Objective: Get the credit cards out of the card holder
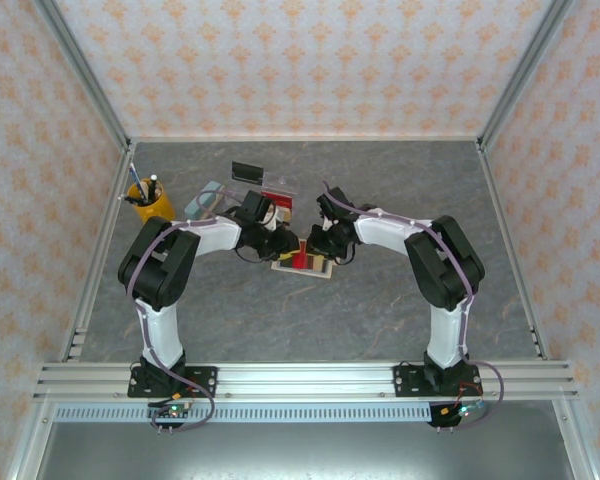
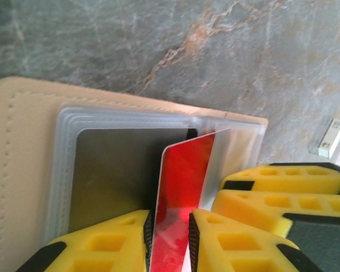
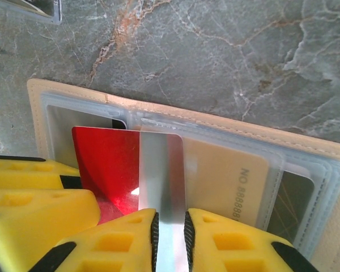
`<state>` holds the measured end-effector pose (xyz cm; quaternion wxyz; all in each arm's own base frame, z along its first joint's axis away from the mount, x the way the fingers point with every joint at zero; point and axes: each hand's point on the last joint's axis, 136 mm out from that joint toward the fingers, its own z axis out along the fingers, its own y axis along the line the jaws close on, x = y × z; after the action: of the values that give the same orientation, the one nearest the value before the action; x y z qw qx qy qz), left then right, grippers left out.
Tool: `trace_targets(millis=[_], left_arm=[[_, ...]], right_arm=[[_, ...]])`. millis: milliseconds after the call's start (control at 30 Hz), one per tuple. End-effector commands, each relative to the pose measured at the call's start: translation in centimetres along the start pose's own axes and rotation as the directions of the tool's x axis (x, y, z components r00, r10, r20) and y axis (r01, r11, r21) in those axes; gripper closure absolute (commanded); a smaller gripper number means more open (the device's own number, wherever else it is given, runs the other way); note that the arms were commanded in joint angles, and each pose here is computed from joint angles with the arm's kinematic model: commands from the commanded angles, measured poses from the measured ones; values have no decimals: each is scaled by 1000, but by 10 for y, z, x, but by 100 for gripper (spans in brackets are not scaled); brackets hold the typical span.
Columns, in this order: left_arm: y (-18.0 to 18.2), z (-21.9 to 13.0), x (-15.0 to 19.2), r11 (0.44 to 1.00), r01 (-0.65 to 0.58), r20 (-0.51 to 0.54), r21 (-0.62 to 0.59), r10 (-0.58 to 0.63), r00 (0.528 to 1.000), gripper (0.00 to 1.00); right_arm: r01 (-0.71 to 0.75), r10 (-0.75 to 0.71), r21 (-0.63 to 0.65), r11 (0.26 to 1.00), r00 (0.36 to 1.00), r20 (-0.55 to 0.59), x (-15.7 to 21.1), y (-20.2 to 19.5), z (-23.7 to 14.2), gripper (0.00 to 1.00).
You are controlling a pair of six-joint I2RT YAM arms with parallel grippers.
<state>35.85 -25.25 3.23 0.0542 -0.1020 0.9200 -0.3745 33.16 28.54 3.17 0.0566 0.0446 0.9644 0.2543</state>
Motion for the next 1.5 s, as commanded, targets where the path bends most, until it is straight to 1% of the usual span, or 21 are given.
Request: trace_targets(millis=[0, 67, 200, 300, 367, 433, 500, 633, 733, 767, 833, 900, 967, 1100, 1200, 1333, 1400, 1433, 1467], left_arm=[[5, 9, 5, 999, 22, -31, 23, -21, 999, 72], [2, 9, 4, 999, 15, -28, 34, -14, 1000, 73], [-1, 5, 2, 999, -1, -19, 40, 2, 1000, 83], [5, -1, 0, 1000, -5, 1, -2, 5, 1000, 94], [4, -14, -2, 1000, -21, 28, -22, 22, 999, 99], [8, -29, 0, 997, -34, 45, -69, 37, 998, 100], [13, -46, 0, 988, -51, 69, -143, 61, 996, 100], [21, -90, -2, 947, -53, 144, -316, 103, 984, 100], [16, -119, -8, 915, -60, 200, -399, 151, 968, 100], [13, -128, -12, 900, -87, 209, -428, 192, 959, 100], [7, -145, -21, 871, -99, 247, -481, 243, 938, 100], [0, -154, -31, 865, -85, 285, -495, 253, 925, 100], [-12, -156, -41, 878, -63, 325, -474, 241, 915, 100], [-30, -148, -61, 891, 68, 423, -448, 145, 895, 100], [-46, -135, -76, 896, 138, 473, -423, 88, 877, 100], [-48, -131, -99, 862, 290, 572, -416, 0, 820, 100], [-46, -132, -106, 847, 359, 623, -392, -43, 781, 100], [-49, -134, -108, 849, 381, 643, -367, -65, 763, 100], [-43, -126, -112, 837, 405, 649, -368, -80, 756, 100]], right_arm=[[-9, 11, 44, 999, 999, -51, 12, -15, 15, 77], [-10, 12, 47, 999, 999, -52, 13, -15, 16, 77], [-10, 13, 49, 999, 999, -49, 12, -16, 15, 78], [-5, 7, 50, 999, 1000, -29, 9, -15, 9, 78], [4, -4, 59, 998, 1000, -1, 5, -14, 1, 77], [15, -18, 70, 997, 999, 41, -1, -13, -10, 76], [36, -40, 60, 998, 996, 78, -6, -8, -25, 74], [73, -78, 32, 997, 977, 199, -20, 11, -66, 63], [89, -93, 29, 996, 950, 299, -29, 18, -94, 49], [91, -96, 33, 995, 941, 323, -31, 18, -101, 45], [87, -98, 45, 995, 928, 359, -33, 15, -112, 38], [91, -106, 59, 994, 922, 372, -34, 13, -116, 34], [92, -112, 72, 993, 919, 379, -35, 12, -119, 31], [79, -107, 86, 993, 913, 393, -36, 8, -121, 28], [68, -95, 81, 994, 913, 398, -35, 6, -122, 26], [65, -93, 81, 995, 911, 403, -30, 2, -124, 23], [64, -94, 85, 994, 907, 409, -28, 0, -127, 21], [64, -94, 86, 994, 906, 412, -27, -2, -128, 20], [65, -95, 85, 994, 905, 415, -26, -2, -129, 20]])
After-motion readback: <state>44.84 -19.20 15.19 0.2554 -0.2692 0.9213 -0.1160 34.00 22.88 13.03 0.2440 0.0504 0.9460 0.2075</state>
